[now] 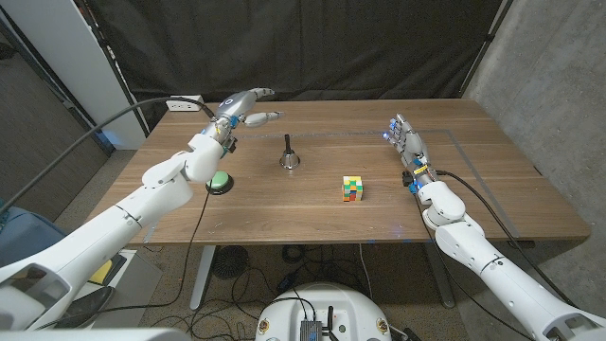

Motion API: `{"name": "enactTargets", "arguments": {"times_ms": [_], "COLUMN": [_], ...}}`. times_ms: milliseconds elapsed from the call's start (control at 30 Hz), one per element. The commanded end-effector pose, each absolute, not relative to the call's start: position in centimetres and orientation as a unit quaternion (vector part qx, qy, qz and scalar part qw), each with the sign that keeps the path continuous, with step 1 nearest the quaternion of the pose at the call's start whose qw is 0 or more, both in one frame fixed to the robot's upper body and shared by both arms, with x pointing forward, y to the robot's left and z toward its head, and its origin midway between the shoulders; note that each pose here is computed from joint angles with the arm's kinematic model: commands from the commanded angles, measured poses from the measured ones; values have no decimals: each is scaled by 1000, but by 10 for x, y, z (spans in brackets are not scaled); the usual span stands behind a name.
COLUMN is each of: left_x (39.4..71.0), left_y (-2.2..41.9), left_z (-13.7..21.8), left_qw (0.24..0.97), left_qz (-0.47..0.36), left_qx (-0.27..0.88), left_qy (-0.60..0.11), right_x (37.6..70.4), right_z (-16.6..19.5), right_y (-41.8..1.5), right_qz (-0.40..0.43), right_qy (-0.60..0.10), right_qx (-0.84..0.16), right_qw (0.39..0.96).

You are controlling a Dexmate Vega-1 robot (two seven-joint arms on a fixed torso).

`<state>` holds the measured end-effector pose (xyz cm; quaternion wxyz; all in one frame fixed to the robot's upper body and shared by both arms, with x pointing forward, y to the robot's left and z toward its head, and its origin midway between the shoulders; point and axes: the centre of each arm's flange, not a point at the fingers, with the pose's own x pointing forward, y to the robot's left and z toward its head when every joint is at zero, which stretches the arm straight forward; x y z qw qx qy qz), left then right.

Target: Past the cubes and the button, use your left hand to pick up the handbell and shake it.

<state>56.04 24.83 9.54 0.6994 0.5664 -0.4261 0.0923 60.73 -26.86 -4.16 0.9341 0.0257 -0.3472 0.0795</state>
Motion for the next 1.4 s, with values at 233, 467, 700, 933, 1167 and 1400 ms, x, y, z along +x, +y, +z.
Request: {"name": "enactTargets", "arguments": {"times_ms": [233,467,700,933,1167,1400], "left_x": [559,560,564,565,567,569], "left_y": [226,214,205,199,191,184], "left_z": [117,122,125,130,133,136], "left_qw": [659,643,632,621,599,581], "left_qz": [50,27,17,17,4,-7], "left_qx": [649,680,695,707,733,751], "left_qy": [-376,-352,-343,-338,-321,-314], "right_x": [603,604,602,601,600,599], "right_z": [-43,-44,-47,-48,-47,-46], "right_y": [-274,-274,-276,-277,-278,-277], "right_qz": [78,84,81,79,77,78], "right_qy": [-345,-346,-347,-349,-351,-352], "right_qx": [25,30,33,33,34,35], "right_qw": [935,934,934,933,932,932]}}
